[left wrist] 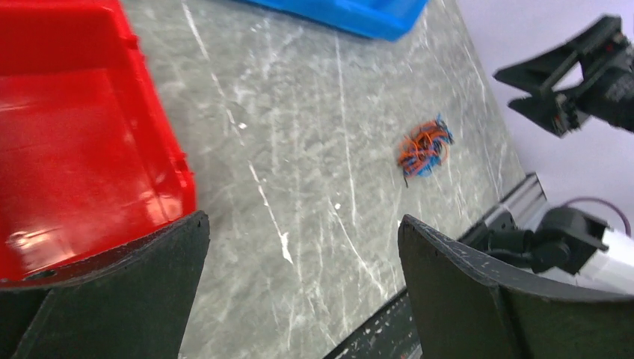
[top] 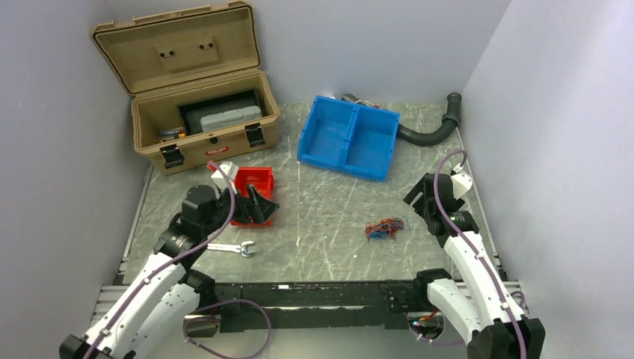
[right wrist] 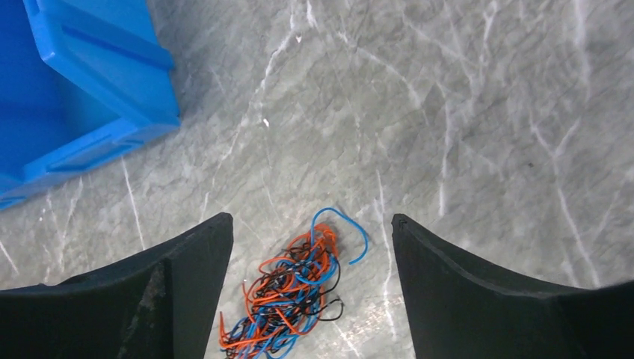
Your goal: Untangle the cables
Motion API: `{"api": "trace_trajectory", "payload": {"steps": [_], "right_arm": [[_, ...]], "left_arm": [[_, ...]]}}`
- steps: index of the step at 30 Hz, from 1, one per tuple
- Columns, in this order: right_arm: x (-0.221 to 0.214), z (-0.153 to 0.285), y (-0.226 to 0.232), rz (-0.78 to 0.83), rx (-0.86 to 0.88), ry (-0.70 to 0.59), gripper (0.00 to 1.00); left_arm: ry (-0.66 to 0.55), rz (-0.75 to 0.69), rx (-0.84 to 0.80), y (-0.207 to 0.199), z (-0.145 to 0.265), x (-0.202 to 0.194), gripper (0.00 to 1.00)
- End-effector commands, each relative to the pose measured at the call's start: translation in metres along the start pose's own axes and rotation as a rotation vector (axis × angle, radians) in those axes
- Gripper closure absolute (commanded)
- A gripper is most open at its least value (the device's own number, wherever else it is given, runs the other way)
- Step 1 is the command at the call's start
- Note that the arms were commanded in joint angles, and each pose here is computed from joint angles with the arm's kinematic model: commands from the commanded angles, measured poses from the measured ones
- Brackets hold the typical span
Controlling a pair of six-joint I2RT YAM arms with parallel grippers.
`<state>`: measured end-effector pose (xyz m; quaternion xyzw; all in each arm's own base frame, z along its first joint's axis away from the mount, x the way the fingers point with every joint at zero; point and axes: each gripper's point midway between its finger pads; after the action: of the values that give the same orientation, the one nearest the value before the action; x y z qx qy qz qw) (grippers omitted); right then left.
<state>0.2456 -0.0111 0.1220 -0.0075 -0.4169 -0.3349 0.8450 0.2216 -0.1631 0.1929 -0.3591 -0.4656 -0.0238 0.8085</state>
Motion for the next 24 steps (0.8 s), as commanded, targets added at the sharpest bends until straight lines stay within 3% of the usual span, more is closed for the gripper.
{"api": "trace_trajectory", "payload": {"steps": [1,3,14,21,24], "right_arm": [[-0.021,-0.013,0.001,-0.094,-0.002,0.059,0.25],[-0.034,-0.021,0.000,-0.099,-0.013,0.098,0.33],[-0.082,-0.034,0.011,-0.158,0.003,0.306,0.35],[-0.105,-0.036,0.017,-0.204,0.036,0.379,0.49],[-0.109,-0.035,0.022,-0.213,0.069,0.384,0.62]], "left_arm": [[-0.062,-0.067,-0.068,-0.032,-0.009,0.020,0.01],[-0.028,-0.092,-0.097,-0.041,-0.015,0.013,0.01],[0.060,-0.226,-0.101,-0.054,-0.034,-0.009,0.01],[0.052,-0.242,-0.111,-0.059,-0.038,-0.010,0.01],[0.063,-0.251,-0.096,-0.054,-0.038,-0.014,0.01]]}}
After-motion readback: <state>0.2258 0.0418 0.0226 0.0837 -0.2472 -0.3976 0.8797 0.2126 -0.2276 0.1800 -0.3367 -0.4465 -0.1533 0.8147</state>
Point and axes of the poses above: each gripper's point midway between its finger pads, its own z axis back along the fingers, its own y axis along the line the jaws close on, x = y × z, and after that the axes turned 1 degree about -z, right-handed
